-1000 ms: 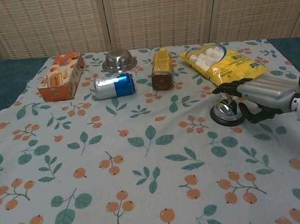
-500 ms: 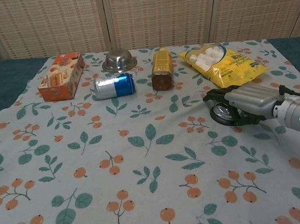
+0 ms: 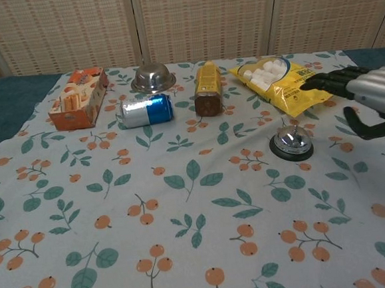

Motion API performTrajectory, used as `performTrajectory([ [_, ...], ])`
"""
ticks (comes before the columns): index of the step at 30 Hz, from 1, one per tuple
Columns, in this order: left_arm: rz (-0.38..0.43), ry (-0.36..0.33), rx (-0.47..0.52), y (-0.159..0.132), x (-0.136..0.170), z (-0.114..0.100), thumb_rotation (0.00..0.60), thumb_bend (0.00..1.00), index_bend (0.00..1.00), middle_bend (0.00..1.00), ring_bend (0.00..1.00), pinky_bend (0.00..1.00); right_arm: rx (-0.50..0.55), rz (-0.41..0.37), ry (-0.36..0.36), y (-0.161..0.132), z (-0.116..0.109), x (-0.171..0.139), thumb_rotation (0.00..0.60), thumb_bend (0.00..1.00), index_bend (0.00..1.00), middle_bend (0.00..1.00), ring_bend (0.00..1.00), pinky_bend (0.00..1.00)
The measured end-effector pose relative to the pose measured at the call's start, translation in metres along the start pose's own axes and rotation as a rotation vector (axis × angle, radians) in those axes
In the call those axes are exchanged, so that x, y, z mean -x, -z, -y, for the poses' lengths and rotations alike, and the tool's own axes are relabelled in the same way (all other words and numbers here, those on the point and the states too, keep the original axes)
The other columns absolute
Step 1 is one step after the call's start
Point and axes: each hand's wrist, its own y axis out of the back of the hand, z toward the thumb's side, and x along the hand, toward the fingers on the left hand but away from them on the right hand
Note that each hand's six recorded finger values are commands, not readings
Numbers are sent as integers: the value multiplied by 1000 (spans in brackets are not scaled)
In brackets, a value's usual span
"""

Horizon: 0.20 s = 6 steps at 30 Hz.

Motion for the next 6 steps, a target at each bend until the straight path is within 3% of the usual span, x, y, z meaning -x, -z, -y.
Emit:
performTrajectory([
  [3, 0, 2, -6, 0, 0, 0, 600, 430, 347, 349, 258, 438, -60, 99, -38, 30, 0, -53, 600, 826, 0, 0, 0, 11],
  [6, 6, 7, -20, -2, 0, 2, 600, 431, 347, 350, 259, 438, -53, 198, -112, 51, 7, -94, 600, 826, 0, 0, 0, 9],
])
